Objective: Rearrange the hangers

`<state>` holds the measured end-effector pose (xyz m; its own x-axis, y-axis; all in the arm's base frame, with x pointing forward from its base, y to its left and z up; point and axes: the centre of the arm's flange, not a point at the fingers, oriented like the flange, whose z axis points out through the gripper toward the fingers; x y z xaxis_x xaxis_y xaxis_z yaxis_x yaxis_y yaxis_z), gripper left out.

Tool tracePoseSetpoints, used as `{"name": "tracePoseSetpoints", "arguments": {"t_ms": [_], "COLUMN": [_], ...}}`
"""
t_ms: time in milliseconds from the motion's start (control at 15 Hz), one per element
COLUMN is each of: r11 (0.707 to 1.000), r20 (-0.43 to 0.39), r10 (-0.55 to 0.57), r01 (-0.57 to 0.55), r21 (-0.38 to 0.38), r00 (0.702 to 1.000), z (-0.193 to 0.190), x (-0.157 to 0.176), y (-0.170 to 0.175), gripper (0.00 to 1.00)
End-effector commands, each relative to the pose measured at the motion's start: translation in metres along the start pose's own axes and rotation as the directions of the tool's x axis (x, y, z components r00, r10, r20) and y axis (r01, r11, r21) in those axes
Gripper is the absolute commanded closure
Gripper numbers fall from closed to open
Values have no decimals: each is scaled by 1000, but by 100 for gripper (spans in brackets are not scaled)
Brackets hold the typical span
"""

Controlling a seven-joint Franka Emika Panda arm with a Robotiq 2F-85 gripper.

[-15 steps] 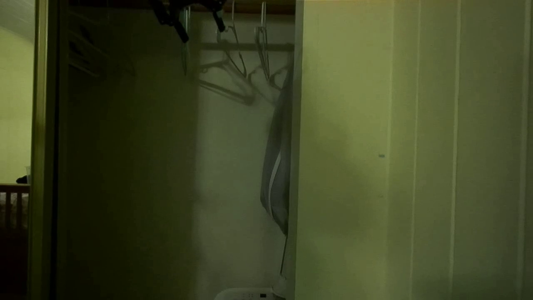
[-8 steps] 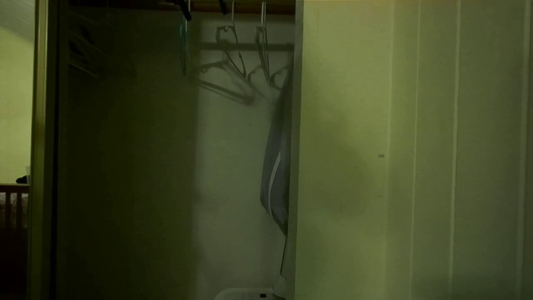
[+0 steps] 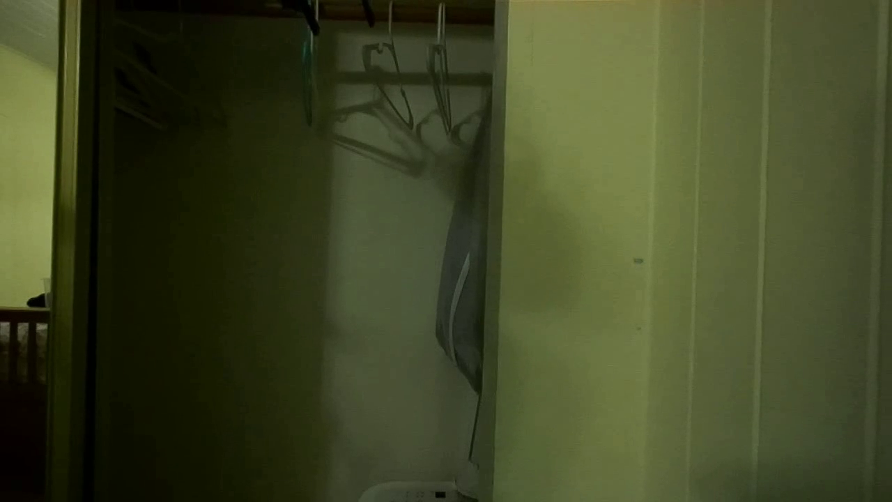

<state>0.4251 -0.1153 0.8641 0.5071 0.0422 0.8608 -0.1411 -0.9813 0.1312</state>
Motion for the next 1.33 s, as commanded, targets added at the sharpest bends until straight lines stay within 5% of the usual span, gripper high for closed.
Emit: {"name": "tracePoseSetpoints", "arguments": {"t_ms": [0,133,533,800,1000,1267], "r11": [1000,999,995,995,996,997], "r20": [-49,-60,-72,-44,-19,-9], "r10": [-28,-41,-74,-85,-81,-66], "r01": [28,42,78,87,82,66], "r21": [4,6,58,48,47,37], "r00": [998,997,995,995,997,998], "z": [23,33,57,66,71,59], "x": [34,40,49,48,43,37], "y": [6,8,9,10,13,16], "gripper": [0,0,56,63,85,98]}}
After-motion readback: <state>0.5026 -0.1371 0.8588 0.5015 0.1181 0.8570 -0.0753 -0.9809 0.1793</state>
